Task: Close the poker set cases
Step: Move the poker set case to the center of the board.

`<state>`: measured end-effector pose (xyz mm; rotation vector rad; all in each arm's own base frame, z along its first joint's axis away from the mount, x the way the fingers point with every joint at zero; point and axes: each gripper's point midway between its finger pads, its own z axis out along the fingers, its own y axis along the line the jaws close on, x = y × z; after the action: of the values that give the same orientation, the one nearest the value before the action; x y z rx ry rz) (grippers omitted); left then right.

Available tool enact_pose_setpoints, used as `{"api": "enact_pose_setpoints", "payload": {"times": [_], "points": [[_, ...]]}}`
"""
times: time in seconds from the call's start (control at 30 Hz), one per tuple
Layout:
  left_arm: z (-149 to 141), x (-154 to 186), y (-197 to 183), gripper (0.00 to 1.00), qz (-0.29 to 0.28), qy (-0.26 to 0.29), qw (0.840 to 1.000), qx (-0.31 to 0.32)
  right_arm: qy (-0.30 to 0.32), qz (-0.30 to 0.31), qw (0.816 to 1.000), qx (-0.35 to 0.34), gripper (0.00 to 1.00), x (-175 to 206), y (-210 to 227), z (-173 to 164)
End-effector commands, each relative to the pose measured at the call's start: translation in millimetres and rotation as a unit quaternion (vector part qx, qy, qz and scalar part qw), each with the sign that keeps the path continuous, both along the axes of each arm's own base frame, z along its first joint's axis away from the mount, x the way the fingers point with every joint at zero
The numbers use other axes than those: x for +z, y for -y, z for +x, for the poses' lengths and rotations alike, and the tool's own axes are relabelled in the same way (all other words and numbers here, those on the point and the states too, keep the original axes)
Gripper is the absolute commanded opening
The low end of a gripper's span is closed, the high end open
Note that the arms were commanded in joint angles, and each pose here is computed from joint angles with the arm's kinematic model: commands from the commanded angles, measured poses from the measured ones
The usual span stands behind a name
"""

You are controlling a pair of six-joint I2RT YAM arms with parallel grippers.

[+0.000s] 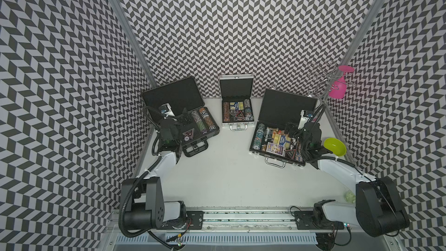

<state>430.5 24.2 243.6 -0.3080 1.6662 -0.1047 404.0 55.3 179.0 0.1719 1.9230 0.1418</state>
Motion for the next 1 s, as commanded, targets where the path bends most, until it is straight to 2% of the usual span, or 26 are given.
{"api": "enact_pose_setpoints", "payload": {"times": [0.0, 0.1, 0.17, 0.3, 0.47, 0.53, 0.63, 0.8, 0.97], "points": [[1.3, -2.7, 48.5, 0.98, -0.008, -0.040, 0.997, -0.070, -0.052, 0.032, 0.998, -0.016, 0.87, -15.1, -0.3, -10.8], [6.1, -20.3, 101.9, 0.94, 0.016, -0.108, 0.986, -0.124, -0.070, 0.035, 0.997, -0.017, 0.84, -23.8, -1.4, -19.2], [4.7, -32.2, 139.9, 0.90, 0.006, -0.147, 0.975, -0.168, -0.074, 0.041, 0.996, -0.017, 0.81, -27.8, -2.2, -24.5], [-10.3, -48.3, 215.4, 0.83, 0.002, -0.189, 0.951, -0.246, -0.083, 0.064, 0.994, -0.015, 0.73, -37.2, -6.9, -36.3], [-31.5, -78.9, 287.6, 0.65, -0.060, -0.254, 0.909, -0.325, -0.087, 0.068, 0.994, -0.018, 0.68, -39.8, -9.9, -40.3], [-36.8, -95.6, 302.5, 0.57, -0.067, -0.285, 0.897, -0.330, -0.098, 0.064, 0.993, -0.020, 0.67, -41.9, -9.7, -39.6], [-42.7, -116.8, 319.9, 0.53, -0.061, -0.320, 0.882, -0.340, -0.103, 0.064, 0.993, -0.014, 0.67, -43.3, -11.9, -39.0], [-58.2, -141.5, 351.4, 0.48, -0.055, -0.364, 0.845, -0.387, -0.102, 0.083, 0.991, 0.006, 0.66, -45.5, -22.3, -41.1], [-69.5, -150.8, 362.5, 0.45, -0.046, -0.384, 0.828, -0.405, -0.105, 0.080, 0.991, 0.015, 0.65, -47.0, -27.8, -41.5]]}}
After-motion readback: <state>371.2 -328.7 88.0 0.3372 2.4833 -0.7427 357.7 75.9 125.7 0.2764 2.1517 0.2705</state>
